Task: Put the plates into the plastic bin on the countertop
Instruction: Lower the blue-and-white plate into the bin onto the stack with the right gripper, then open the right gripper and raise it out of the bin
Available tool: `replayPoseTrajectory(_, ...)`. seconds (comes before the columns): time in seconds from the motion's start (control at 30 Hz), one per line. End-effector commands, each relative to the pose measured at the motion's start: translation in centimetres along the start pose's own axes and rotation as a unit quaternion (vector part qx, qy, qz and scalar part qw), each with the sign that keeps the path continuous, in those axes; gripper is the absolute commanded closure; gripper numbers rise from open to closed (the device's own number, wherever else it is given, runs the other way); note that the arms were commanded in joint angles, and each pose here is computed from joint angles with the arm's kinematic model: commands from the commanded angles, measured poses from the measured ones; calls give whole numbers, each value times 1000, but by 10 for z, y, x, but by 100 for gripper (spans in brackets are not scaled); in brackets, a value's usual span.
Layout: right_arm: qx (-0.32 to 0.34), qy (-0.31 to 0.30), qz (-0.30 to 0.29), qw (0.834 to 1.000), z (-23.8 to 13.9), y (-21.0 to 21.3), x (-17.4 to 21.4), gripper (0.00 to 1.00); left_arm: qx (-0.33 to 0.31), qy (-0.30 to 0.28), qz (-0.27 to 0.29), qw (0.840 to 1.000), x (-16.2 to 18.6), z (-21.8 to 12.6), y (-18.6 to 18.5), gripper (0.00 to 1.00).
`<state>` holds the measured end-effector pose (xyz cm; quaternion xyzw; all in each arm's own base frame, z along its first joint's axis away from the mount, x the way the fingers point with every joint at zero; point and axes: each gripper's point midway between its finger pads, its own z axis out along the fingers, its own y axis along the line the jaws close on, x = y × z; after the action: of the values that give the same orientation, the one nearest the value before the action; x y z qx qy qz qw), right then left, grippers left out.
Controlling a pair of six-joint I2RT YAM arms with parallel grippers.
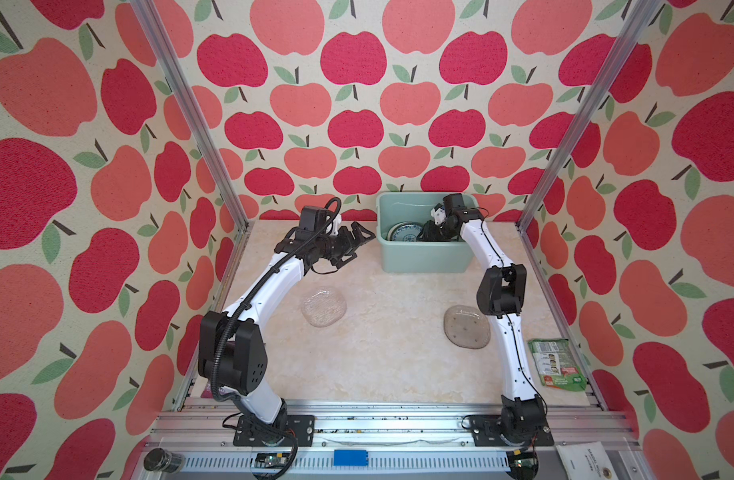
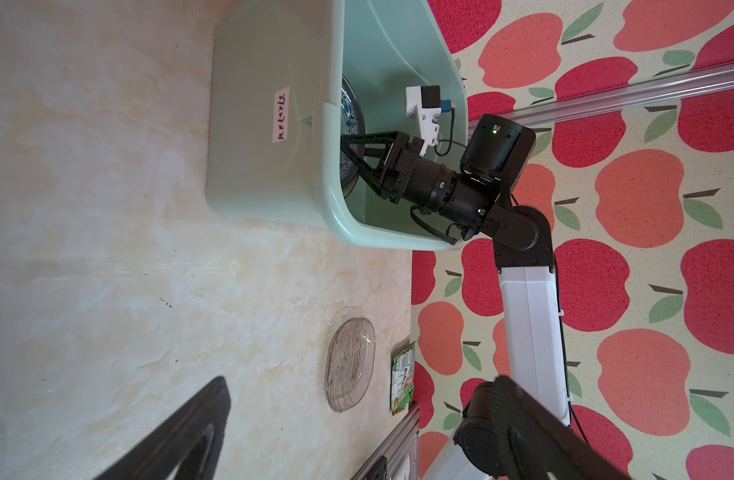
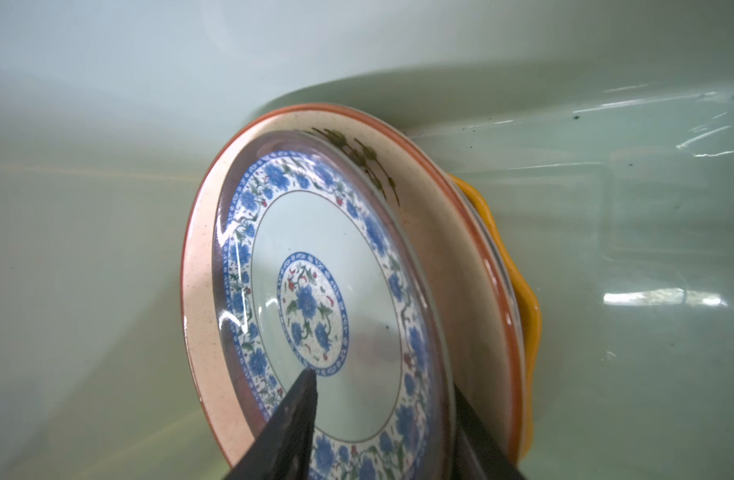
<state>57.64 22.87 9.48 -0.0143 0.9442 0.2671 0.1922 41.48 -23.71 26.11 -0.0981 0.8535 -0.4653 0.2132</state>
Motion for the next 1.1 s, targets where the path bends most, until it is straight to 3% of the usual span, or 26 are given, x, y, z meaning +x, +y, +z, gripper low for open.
replayPoseTrajectory(0.0, 8, 8, -19, 1000, -23, 14, 6, 49, 13, -1, 15, 1000, 2, -12, -18, 1)
replayPoseTrajectory(0.13, 17, 11, -34, 999, -36, 22, 10, 41, 20, -11, 20, 1000, 2, -22, -27, 1)
replayPoseTrajectory(0.3, 38, -3, -62, 997, -67, 34, 8, 22, 22, -26, 38, 999, 4, -41, -40, 1)
replayPoseTrajectory(0.57, 58, -13, -86, 995, -112, 53, 12, 1, 26, -56, 65, 996, 17, -83, -58, 1)
replayPoseTrajectory(0.77, 58, -28, -100, 993, -147, 74, 16, 1, 27, -83, 85, 993, 28, -119, -70, 1)
replayPoseTrajectory(1.07, 26, -74, -136, 988, -243, 123, 35, 3, 36, -110, 107, 987, 56, -161, -91, 1)
